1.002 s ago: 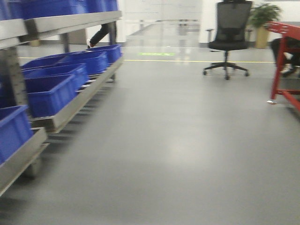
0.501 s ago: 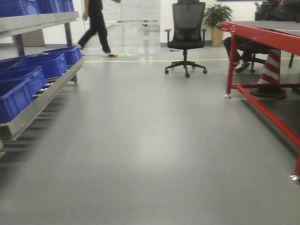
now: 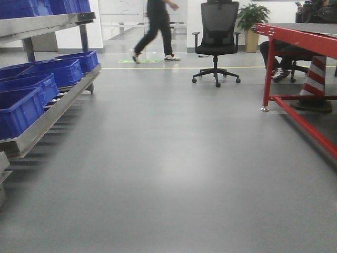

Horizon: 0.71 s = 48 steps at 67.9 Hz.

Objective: Move two blue bins to right shelf middle
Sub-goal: 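Drive the base to the other rack while holding the bin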

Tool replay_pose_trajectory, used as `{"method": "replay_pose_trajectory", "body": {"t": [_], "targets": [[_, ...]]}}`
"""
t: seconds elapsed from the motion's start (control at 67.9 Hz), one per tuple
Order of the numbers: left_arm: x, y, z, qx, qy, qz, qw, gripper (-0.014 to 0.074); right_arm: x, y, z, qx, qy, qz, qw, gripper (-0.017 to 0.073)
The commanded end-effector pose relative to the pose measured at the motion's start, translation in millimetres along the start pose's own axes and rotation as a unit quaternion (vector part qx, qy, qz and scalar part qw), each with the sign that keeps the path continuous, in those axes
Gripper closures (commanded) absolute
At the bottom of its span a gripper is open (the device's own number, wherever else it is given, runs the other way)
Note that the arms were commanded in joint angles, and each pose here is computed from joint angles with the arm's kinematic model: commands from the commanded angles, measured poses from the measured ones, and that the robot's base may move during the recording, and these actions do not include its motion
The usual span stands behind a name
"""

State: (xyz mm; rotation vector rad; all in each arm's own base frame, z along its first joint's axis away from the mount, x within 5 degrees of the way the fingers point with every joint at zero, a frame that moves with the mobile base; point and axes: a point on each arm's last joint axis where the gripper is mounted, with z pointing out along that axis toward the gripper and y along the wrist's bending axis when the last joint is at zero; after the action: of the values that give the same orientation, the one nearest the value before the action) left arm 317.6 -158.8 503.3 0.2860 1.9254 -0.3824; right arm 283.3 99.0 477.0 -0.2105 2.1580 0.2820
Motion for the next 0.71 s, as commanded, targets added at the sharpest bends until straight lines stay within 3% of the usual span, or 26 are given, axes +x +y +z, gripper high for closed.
{"method": "replay_pose_trajectory", "body": {"t": [0.0,0.692], "targets": [[-14.8,-5.3,-14.1,0.026,-0.058,-0.027,0.998,0.0704,-3.3,0.7,-6.3,-0.004,-0.015,-0.013,1.000,0.0713],[-14.8,-5.3,-14.1,0.026,-0.058,-0.027,0.998,0.0704,-3.3,0.7,-6.3,-0.004,-0.015,-0.013,1.000,0.0713]]}}
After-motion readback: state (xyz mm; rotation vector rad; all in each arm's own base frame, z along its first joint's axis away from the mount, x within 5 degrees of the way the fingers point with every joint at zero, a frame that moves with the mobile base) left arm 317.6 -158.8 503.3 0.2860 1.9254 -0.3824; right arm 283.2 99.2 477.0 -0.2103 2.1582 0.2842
